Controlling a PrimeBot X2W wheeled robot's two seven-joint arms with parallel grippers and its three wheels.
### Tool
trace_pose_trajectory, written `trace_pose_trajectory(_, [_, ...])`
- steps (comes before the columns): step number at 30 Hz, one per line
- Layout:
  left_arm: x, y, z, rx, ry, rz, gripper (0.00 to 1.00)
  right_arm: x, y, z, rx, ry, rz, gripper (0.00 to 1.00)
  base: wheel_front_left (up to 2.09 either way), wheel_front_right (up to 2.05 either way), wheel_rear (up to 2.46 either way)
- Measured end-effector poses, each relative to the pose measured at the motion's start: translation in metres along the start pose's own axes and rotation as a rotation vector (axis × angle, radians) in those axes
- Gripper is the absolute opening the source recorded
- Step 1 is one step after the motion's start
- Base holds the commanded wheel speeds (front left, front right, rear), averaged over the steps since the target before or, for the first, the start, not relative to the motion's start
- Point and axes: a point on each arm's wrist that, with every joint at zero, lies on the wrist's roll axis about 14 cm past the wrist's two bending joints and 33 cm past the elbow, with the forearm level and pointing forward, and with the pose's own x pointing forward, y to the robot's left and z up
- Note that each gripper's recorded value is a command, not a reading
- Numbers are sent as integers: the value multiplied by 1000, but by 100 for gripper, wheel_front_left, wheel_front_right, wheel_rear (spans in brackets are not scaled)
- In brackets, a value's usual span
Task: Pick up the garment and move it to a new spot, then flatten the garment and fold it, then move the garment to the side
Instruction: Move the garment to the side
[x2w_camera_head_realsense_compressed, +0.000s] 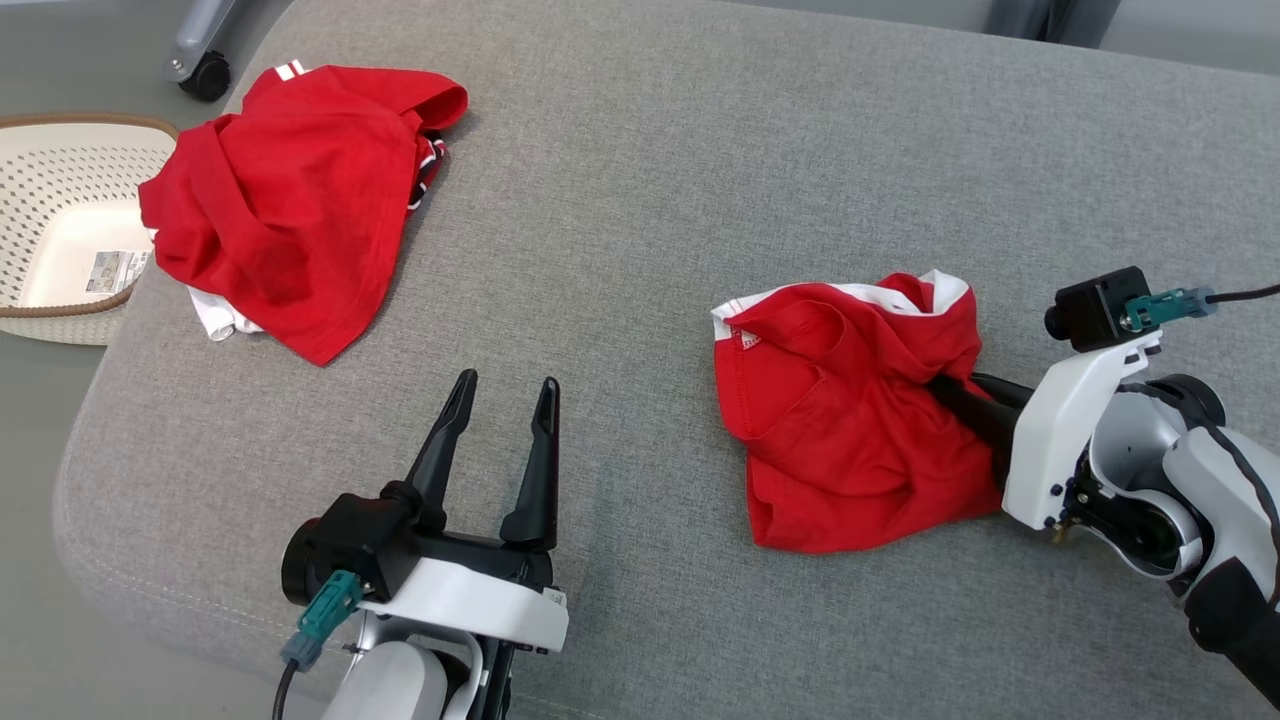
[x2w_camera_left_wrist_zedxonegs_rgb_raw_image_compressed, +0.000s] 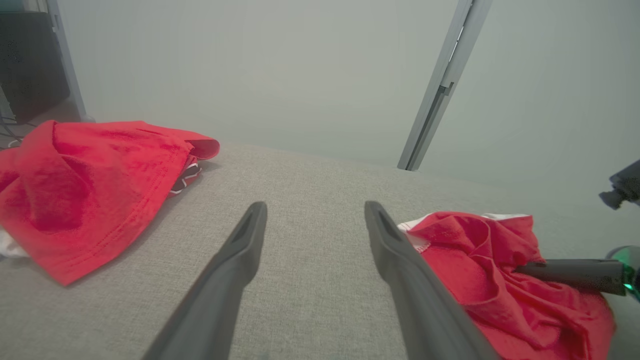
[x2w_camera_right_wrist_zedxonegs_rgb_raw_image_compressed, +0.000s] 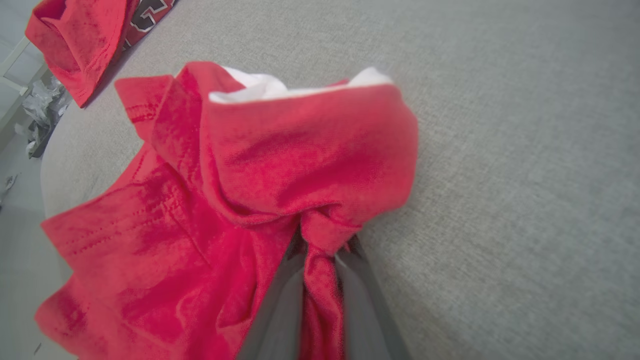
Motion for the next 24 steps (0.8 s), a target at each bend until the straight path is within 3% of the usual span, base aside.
trace_pose_trajectory(13, [1,-7,5,-4,-18,-20,100,-18,-15,9,22,-103,-57,0,0,0,0])
trace_pose_trajectory(24, [16,-47,-3,8,-11,-156,100,-63,-49,9,115,-248,-193,0,0,0,0])
